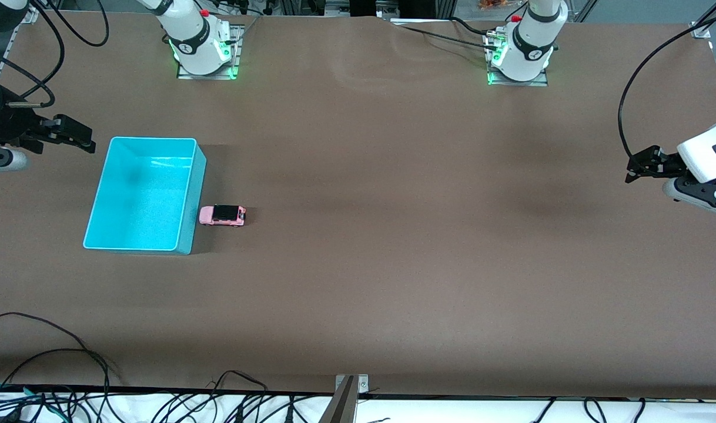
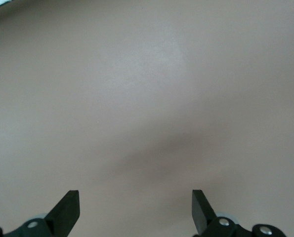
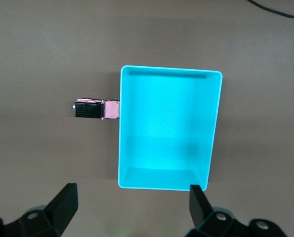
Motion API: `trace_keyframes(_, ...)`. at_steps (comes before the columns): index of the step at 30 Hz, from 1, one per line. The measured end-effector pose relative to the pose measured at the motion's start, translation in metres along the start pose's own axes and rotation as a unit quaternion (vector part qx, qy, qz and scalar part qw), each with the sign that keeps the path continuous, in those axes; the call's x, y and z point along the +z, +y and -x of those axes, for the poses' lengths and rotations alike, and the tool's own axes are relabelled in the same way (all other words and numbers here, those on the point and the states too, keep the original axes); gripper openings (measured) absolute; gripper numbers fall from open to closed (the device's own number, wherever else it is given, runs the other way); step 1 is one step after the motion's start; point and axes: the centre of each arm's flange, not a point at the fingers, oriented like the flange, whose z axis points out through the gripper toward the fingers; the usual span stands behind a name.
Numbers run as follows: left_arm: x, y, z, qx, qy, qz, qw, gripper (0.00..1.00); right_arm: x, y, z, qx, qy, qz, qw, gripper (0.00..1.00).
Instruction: Wind and store pink jeep toy
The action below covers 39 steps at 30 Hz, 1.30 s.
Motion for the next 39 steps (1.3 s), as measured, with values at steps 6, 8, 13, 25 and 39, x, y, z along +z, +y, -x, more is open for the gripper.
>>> trace_keyframes(6,-0.004,0.002,0.002,-0.015,0.003,-0.003,1.000,1.00,0.005,0.000,-0.004,0.001,-0.002,0.001,1.000,1.00)
trace_keyframes(8,-0.006,0.002,0.003,-0.033,0.004,-0.004,0.999,1.00,0.008,0.001,-0.007,0.001,0.000,0.002,1.000,1.00)
trace_keyframes(13,-0.012,0.004,0.006,-0.070,0.008,-0.006,0.997,1.00,0.023,-0.002,-0.019,-0.001,0.000,0.004,1.000,1.00)
trace_keyframes(25,-0.028,0.047,0.004,-0.059,0.003,0.013,0.998,1.00,0.080,-0.053,-0.057,-0.157,-0.008,0.004,0.988,1.00)
trace_keyframes(39,-0.038,0.059,0.011,-0.096,0.000,0.041,0.995,1.00,0.164,-0.110,-0.085,-0.433,-0.042,-0.010,0.900,1.00)
